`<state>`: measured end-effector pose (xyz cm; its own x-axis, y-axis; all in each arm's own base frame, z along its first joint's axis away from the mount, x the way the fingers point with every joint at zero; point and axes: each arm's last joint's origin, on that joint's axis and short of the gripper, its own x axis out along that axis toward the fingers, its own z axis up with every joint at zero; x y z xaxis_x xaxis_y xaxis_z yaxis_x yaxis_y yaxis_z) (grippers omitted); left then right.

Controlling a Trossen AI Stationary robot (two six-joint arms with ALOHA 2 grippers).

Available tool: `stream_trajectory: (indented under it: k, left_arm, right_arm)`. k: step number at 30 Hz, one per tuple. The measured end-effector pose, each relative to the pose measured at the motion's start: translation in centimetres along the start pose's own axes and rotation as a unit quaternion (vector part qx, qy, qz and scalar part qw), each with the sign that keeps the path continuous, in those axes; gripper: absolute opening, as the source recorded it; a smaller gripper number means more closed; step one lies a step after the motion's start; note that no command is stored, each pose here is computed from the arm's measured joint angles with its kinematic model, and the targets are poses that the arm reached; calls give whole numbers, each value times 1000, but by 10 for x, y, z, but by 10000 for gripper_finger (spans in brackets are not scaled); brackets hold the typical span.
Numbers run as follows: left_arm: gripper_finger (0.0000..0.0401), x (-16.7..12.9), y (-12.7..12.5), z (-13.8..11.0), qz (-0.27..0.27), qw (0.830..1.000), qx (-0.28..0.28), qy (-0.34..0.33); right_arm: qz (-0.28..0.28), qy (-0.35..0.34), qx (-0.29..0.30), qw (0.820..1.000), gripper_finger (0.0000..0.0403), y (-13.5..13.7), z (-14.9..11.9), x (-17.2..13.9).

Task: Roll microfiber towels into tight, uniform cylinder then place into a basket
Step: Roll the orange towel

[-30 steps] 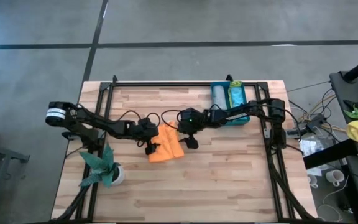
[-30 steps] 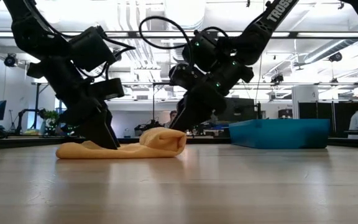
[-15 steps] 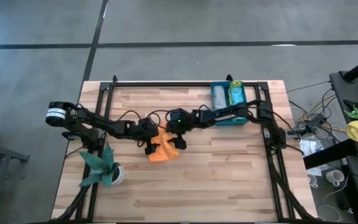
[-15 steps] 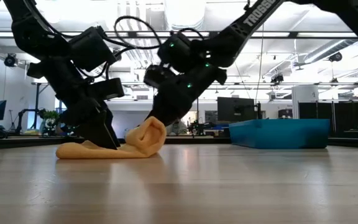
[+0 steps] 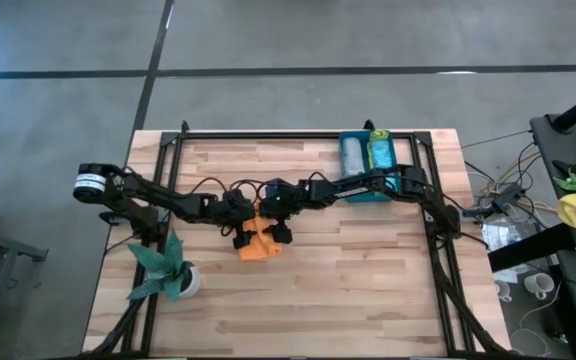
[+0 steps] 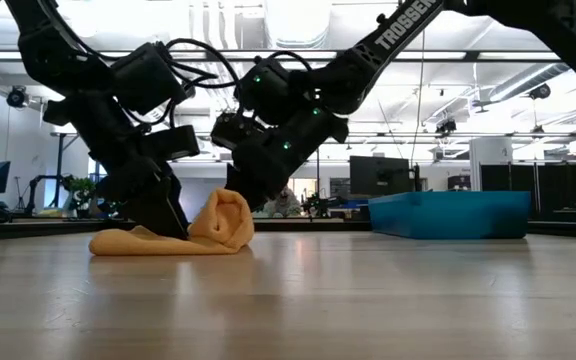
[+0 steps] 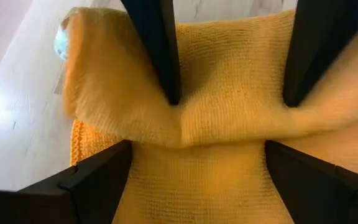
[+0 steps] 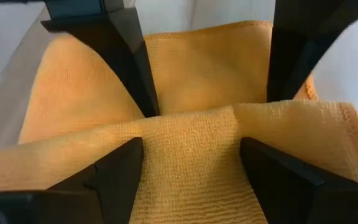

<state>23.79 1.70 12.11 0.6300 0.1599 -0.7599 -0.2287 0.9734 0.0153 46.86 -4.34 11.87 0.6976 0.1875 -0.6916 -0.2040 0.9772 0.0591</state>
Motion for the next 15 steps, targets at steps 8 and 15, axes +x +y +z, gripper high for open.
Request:
stream_trajectory:
  k: [8, 15]
  left_arm:
    - [352, -29, 2, 11, -1, 1000, -16, -12]
    - [352, -30, -4, 25, -38, 989, -55, -130]
  right_arm:
    - [0, 11, 15, 1000, 266, 1, -8, 2]
    - [-1, 10, 20, 1000, 267, 1, -8, 2]
